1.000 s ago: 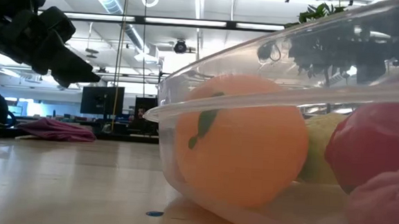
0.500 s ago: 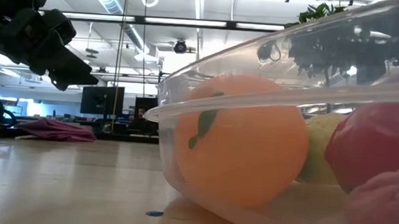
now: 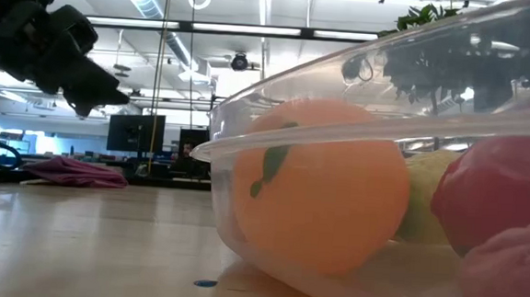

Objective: Pick and placing Produce into tupperware
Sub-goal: Return to Home Position

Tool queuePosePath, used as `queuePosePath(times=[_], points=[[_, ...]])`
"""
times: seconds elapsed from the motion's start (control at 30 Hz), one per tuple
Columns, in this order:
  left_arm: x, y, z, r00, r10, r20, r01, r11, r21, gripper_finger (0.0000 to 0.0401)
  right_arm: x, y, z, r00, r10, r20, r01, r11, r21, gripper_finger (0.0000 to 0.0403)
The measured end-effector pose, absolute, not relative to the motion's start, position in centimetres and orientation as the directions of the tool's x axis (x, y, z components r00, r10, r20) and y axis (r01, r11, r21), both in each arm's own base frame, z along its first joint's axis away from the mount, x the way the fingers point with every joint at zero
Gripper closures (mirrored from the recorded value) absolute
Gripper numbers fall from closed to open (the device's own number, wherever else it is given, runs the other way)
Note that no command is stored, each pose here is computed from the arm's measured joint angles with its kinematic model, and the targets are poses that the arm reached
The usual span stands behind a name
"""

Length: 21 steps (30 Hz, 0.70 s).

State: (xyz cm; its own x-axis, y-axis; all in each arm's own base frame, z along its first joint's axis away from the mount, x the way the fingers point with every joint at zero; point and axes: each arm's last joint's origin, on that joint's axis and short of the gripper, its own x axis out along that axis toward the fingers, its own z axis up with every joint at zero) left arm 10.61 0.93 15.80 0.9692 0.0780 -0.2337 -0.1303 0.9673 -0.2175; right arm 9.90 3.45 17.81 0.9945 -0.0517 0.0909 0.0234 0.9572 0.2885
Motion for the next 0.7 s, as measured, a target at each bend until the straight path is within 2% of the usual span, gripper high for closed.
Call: queuePosePath(times=[0.37, 0.7], points=[[9.7, 0.3, 17.1, 0.997, 0.024, -0.073, -0.039, 0.974, -0.222, 0.0195, 9.6, 3.3, 18.2, 0.99, -0.054, 0.13, 0.011, 0.951, 0.309, 0.0157], [9.4, 0.3, 17.5, 0.999, 0.025, -0.031, -0.031, 0.975, -0.222, 0.0191, 8.6, 2.8, 19.3, 0.964, -0.066, 0.258, -0.037, 0.927, 0.372, 0.0157]])
